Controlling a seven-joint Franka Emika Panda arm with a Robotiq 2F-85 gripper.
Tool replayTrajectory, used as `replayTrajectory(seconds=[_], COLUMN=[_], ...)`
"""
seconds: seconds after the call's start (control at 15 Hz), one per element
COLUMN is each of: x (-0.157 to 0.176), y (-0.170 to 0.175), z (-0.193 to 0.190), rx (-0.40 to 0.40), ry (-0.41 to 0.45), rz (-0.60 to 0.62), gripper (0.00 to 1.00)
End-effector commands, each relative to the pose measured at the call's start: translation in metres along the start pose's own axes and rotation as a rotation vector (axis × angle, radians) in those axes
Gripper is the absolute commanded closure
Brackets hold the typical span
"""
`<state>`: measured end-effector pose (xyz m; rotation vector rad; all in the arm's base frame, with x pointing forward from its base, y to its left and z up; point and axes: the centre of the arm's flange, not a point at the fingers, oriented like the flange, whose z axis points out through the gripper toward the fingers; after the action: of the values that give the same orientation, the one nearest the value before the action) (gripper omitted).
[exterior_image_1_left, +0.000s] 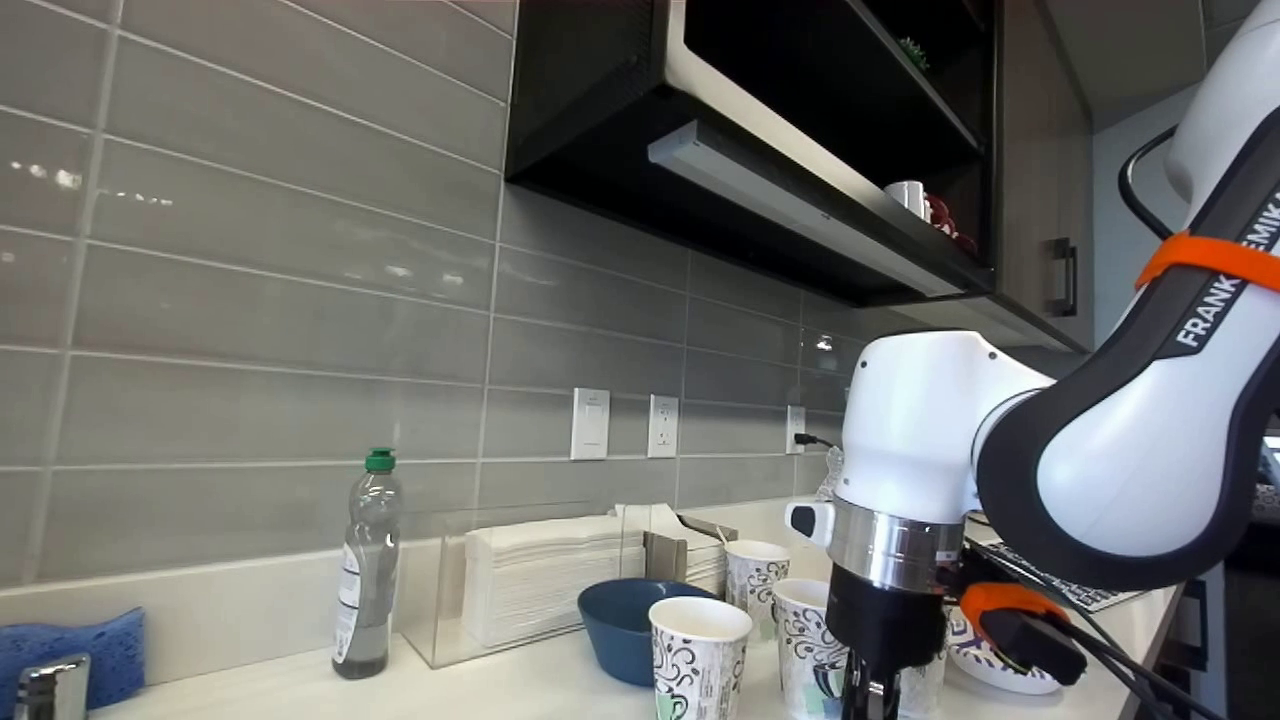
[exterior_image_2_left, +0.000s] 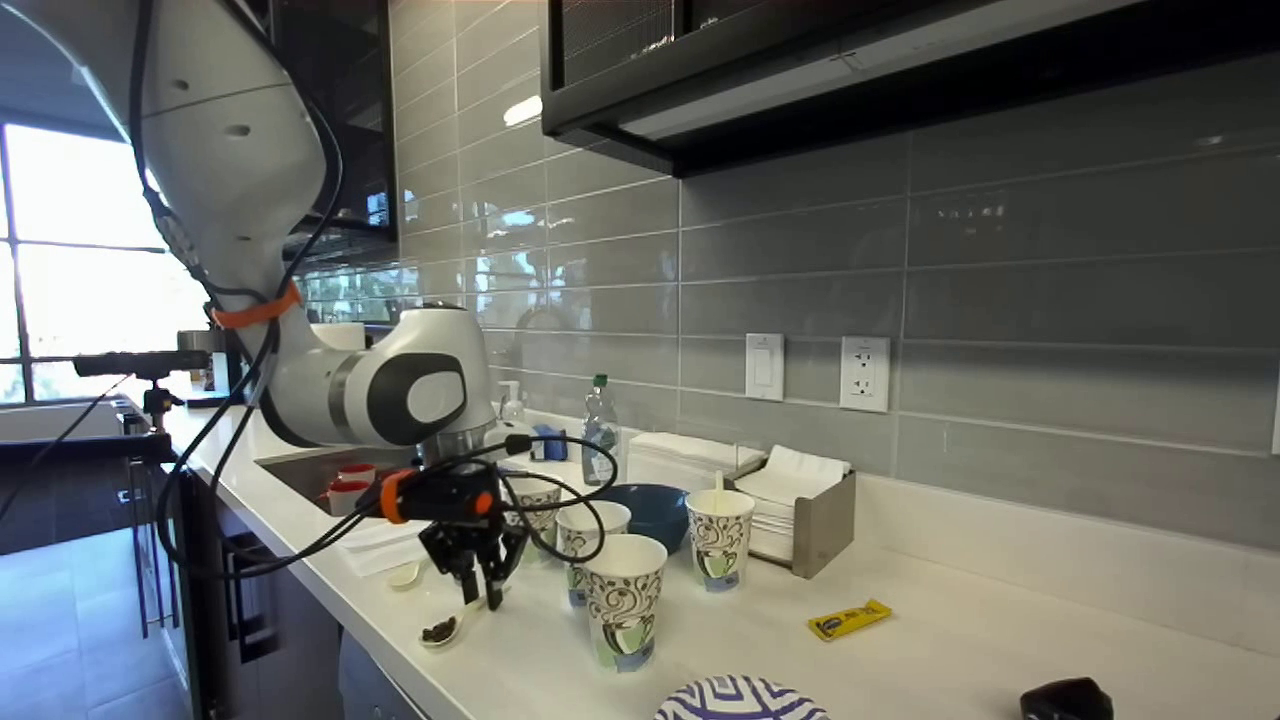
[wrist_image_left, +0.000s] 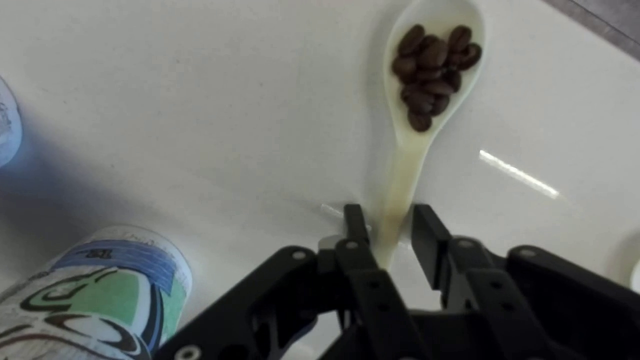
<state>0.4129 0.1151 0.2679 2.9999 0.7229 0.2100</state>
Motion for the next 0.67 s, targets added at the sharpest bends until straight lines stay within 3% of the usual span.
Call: replayTrajectory(seconds=[0.0,0.4,0.6], x=[-0.0025,-0.0027,-0.0036], y=[0.0056,0.0078,0.0073], z=[0.0028,0.0024,-0.003], rx=[0.008,0.008,-0.002], ry=[0.014,0.013,0.003], rz=[-0.01,-0.016,-0.023], gripper=[0.86,0.81,0.96])
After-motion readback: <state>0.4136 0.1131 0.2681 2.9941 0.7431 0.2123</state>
